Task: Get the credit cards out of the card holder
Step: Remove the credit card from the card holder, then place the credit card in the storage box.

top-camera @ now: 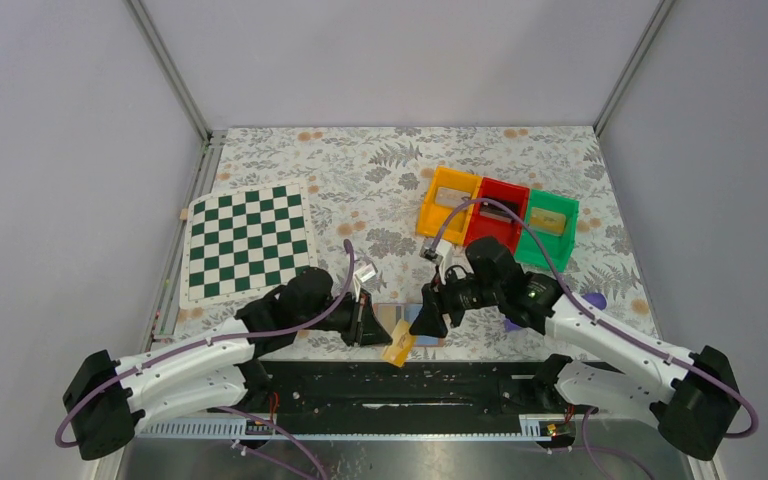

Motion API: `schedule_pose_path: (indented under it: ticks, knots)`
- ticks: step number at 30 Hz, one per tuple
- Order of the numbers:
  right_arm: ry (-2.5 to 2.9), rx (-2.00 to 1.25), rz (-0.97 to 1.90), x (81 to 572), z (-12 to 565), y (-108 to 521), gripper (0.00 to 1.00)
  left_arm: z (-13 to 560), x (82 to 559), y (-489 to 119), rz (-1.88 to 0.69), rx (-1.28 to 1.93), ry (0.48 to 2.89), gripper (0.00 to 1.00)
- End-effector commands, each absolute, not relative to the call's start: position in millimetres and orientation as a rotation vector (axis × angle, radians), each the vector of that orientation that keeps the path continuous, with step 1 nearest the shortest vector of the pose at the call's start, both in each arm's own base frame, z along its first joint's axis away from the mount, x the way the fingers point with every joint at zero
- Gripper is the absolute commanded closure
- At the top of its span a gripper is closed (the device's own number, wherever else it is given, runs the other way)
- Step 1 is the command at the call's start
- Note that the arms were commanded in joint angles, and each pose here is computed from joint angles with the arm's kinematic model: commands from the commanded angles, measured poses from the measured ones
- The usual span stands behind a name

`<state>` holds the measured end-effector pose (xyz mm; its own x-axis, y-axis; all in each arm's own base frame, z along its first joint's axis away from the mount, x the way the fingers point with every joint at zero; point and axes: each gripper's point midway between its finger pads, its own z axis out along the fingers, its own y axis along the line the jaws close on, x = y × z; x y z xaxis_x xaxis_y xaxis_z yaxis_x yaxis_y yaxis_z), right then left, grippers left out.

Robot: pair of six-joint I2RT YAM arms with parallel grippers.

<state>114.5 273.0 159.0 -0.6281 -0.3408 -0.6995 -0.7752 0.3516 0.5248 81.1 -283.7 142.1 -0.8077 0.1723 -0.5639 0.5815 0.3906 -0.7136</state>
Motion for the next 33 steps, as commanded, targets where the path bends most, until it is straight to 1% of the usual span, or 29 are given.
schedule_pose_path:
  ticks: [1,5,6,7,8,9,13,14,17,18,20,21,23,25,27,33]
  knots:
    - [2.102,-1.044,1.339,106,169,284,0.33,169,80,-296,-1.493,0.726,2.113,1.00]
    - [2.118,-1.047,1.364,107,163,289,0.33,170,80,-296,-1.501,0.720,2.104,1.00]
    - [2.116,-1.050,1.371,106,162,290,0.35,170,80,-297,-1.501,0.723,2.105,1.00]
    - [2.113,-1.055,1.379,106,162,290,0.38,169,80,-296,-1.500,0.724,2.108,1.00]
    - [2.106,-1.059,1.388,105,163,291,0.43,168,80,-296,-1.493,0.722,2.113,1.00]
    - [2.101,-1.060,1.393,104,164,291,0.52,168,81,-296,-1.483,0.719,2.117,1.00]
    - [2.072,-1.053,1.400,103,169,290,0.91,163,90,-293,-1.414,0.677,2.152,1.00]
    - [2.062,-1.053,1.407,103,171,290,1.00,161,94,-291,-1.380,0.651,2.169,1.00]
    - [2.061,-0.997,1.397,109,179,289,1.00,161,103,-290,-1.335,0.607,2.188,0.99]
    - [2.063,-0.968,1.386,113,182,288,1.00,163,106,-289,-1.328,0.590,2.188,0.93]
    - [2.095,-0.886,1.317,128,185,280,1.00,169,116,-287,-1.275,0.538,2.191,0.73]
    - [2.123,-0.838,1.272,137,185,274,1.00,169,124,-283,-1.218,0.500,2.200,0.61]
    - [2.180,-0.713,1.173,159,185,256,1.00,173,132,-274,-1.138,0.461,2.207,0.50]
    - [2.237,-0.524,1.030,191,185,227,1.00,178,141,-265,-1.065,0.417,2.198,0.35]
    - [2.261,-0.351,0.889,219,188,196,1.00,185,147,-258,-1.018,0.393,2.177,0.25]
    - [2.242,0.065,0.436,276,212,94,1.00,187,156,-241,-0.901,0.349,2.175,0.04]
